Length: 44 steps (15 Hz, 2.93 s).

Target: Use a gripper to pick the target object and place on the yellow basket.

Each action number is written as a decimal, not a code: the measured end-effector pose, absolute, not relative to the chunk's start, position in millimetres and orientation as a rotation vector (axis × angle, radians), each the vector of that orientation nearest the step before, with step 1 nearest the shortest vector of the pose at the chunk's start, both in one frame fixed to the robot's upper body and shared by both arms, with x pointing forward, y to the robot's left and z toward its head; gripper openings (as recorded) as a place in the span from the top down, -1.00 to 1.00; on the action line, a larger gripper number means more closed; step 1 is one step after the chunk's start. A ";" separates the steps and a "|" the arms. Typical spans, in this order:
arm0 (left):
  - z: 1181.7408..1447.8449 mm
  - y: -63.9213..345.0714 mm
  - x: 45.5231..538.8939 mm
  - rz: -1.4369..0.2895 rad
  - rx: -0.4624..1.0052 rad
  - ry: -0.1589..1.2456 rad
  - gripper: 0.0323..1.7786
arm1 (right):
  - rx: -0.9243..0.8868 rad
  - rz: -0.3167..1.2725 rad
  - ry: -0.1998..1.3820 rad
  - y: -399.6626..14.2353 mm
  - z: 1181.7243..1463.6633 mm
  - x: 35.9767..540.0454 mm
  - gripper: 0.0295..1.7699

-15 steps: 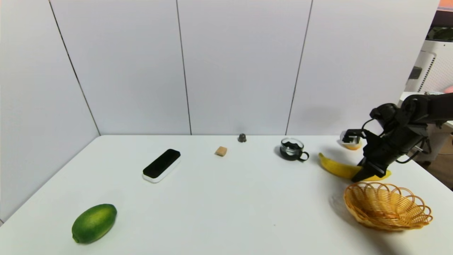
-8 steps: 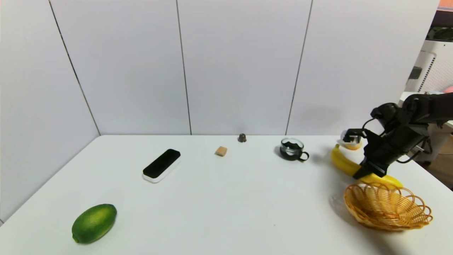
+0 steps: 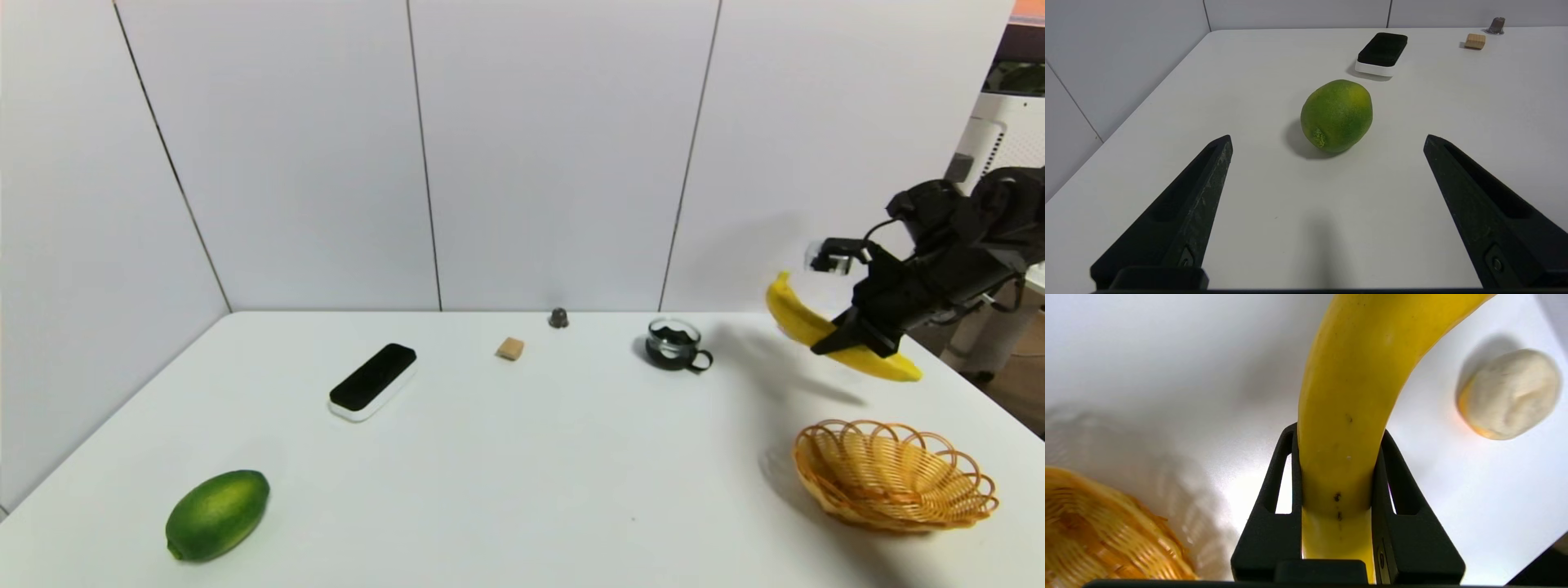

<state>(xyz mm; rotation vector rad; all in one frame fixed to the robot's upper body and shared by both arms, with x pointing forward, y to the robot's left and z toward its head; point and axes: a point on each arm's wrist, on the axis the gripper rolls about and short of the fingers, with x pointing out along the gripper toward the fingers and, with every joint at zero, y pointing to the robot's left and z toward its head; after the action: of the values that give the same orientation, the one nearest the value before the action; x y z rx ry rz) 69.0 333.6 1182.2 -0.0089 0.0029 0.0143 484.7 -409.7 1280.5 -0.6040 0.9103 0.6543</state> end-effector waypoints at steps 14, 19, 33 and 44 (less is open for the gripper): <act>1182.0 333.6 69.1 0.014 -0.008 0.004 -0.90 | -0.742 0.811 0.865 -397.1 1299.4 340.5 0.51; 1182.0 333.6 69.1 0.014 -0.009 0.003 -0.90 | -0.809 0.834 0.855 -382.6 1273.7 318.9 0.51; 1182.0 333.7 69.1 0.014 -0.009 0.004 -0.90 | -0.848 0.828 0.842 -377.8 1273.9 333.6 -0.40; 1182.0 333.7 69.1 0.014 -0.008 0.004 -0.90 | -0.354 0.333 0.713 -338.8 1345.2 229.6 -0.80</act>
<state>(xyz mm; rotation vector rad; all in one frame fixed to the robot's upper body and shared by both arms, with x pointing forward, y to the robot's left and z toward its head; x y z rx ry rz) 69.1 333.7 1182.0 -0.0085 0.0038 0.0141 229.6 -338.8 1345.2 -0.3544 0.7125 0.3333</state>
